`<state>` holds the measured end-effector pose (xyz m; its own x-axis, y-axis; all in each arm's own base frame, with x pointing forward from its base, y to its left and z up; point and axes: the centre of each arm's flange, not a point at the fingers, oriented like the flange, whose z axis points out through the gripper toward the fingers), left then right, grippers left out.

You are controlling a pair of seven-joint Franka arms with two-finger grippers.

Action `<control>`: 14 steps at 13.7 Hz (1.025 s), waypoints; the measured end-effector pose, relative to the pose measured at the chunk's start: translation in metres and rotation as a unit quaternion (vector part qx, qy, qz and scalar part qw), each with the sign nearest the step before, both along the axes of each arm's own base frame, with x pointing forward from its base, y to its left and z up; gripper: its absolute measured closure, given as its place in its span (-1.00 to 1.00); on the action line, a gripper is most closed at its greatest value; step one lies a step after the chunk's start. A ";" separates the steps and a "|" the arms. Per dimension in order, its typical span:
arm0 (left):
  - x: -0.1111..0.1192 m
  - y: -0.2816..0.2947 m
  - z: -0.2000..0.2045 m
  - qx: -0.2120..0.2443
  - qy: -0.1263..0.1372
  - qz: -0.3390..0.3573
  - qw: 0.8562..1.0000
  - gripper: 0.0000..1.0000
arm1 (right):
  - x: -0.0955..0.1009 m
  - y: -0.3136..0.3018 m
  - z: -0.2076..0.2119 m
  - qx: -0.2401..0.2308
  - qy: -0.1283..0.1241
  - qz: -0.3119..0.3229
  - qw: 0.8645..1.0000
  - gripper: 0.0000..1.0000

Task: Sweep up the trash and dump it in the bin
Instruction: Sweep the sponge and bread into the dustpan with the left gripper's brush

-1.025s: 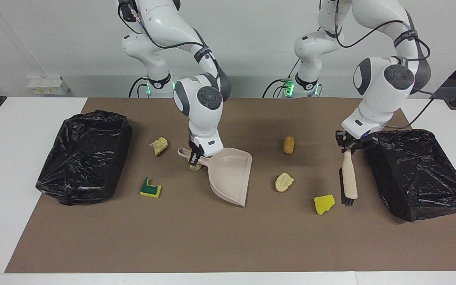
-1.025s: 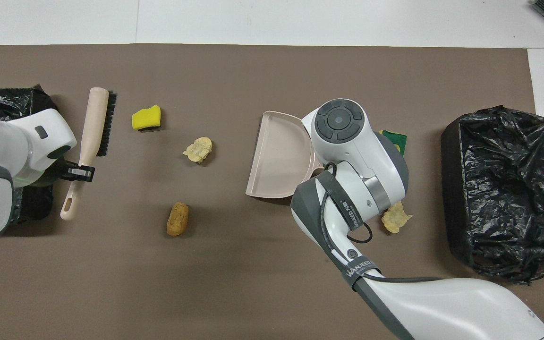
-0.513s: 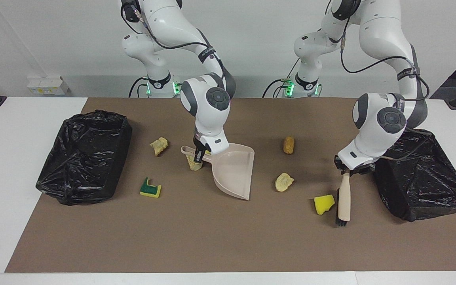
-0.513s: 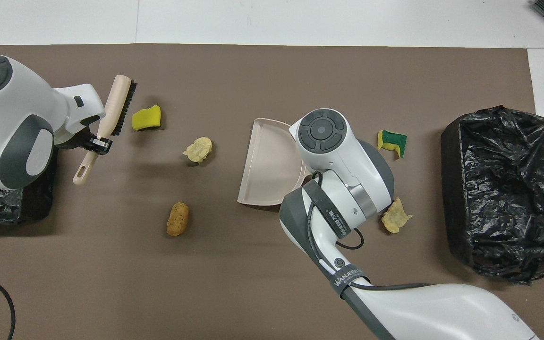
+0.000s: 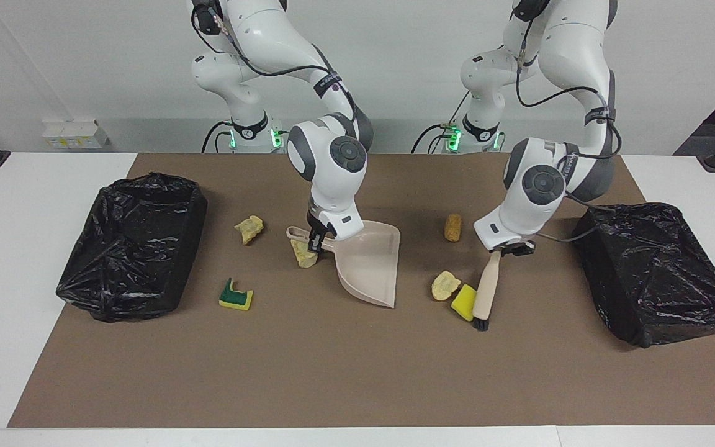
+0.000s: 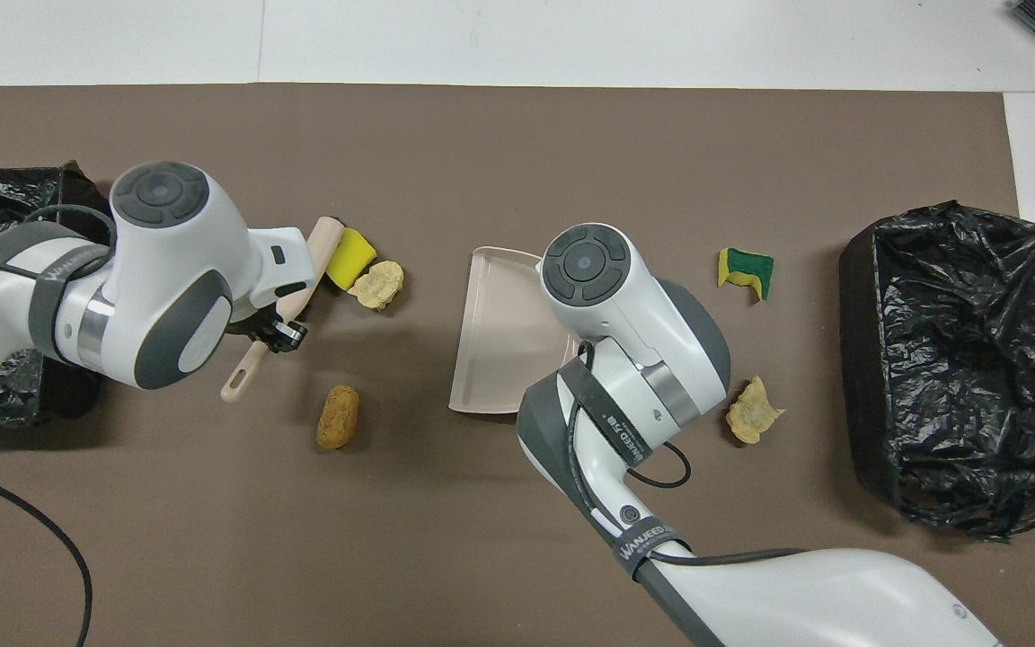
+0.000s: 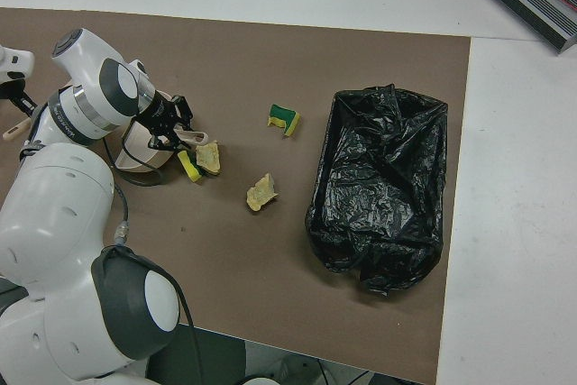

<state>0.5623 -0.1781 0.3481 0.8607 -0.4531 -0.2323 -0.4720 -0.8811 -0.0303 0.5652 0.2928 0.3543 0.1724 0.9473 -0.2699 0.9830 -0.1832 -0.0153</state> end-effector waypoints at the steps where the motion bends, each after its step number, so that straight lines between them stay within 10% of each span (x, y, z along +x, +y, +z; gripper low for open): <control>1: -0.015 -0.023 0.001 -0.002 0.006 0.008 1.000 0.49 | 0.000 0.000 -0.001 0.000 0.001 0.000 1.000 0.35; 7: -0.089 -0.146 0.017 -0.042 0.029 0.090 0.995 0.49 | -0.003 -0.002 -0.004 -0.003 0.005 0.000 1.000 0.35; 14: -0.104 -0.176 0.064 -0.048 0.002 0.140 0.989 0.49 | -0.005 -0.002 -0.005 0.001 0.007 0.018 1.000 0.35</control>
<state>0.4586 -0.3544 0.4122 0.9546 -0.2169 -0.2041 -0.2088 -0.9761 0.0604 0.5603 0.2908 0.3493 0.1348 0.9535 -0.2697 0.9886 -0.1480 -0.0290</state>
